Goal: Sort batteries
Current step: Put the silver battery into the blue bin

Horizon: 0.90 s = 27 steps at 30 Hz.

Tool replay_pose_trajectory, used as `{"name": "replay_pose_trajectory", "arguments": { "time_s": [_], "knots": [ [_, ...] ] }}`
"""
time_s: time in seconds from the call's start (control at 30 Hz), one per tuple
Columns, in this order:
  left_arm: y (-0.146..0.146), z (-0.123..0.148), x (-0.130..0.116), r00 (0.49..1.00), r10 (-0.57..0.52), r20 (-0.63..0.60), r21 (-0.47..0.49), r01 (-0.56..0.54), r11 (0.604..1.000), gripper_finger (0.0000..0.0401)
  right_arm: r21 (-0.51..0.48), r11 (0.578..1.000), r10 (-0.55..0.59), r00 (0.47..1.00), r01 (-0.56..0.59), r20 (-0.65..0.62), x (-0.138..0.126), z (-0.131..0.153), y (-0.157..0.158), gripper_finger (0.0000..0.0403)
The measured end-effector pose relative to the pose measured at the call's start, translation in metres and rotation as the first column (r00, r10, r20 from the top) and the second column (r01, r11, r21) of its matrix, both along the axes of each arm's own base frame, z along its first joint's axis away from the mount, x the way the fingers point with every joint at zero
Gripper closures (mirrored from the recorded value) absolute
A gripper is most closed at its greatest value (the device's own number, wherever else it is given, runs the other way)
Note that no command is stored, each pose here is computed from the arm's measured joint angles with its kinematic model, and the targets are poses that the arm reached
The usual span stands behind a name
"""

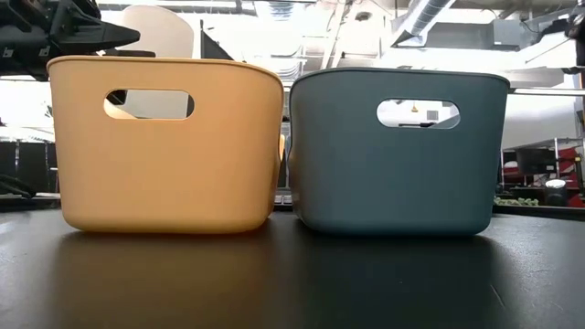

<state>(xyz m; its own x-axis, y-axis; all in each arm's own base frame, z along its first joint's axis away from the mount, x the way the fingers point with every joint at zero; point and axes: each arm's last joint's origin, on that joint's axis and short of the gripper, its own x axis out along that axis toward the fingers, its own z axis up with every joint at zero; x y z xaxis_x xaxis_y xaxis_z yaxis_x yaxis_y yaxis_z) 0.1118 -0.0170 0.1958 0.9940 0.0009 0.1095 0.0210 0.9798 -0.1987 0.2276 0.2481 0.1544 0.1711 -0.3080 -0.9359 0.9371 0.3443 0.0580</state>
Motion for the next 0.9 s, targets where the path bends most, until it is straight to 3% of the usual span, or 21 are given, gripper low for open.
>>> {"name": "replay_pose_trajectory", "arguments": {
  "time_s": [0.27, 0.67, 0.9],
  "knots": [
    [0.000, 0.000, 0.000, 1.000, 0.001, 0.003, 0.007, -0.001, 1.000, 0.0237, 0.037, 0.999, 0.006, 0.998, -0.004, -0.067, 0.011, -0.020, 0.001, 0.0196],
    [0.000, 0.001, 0.000, 1.000, 0.001, 0.007, 0.007, -0.001, 1.000, 0.0237, 0.046, 0.999, 0.014, 0.998, -0.012, -0.065, 0.011, -0.021, 0.002, 0.0370],
    [0.000, 0.001, 0.000, 1.000, 0.001, 0.007, 0.006, -0.001, 1.000, 0.0237, 0.048, 0.998, 0.037, 0.997, -0.034, -0.065, 0.010, -0.021, 0.004, 0.0396]
  ]
}}
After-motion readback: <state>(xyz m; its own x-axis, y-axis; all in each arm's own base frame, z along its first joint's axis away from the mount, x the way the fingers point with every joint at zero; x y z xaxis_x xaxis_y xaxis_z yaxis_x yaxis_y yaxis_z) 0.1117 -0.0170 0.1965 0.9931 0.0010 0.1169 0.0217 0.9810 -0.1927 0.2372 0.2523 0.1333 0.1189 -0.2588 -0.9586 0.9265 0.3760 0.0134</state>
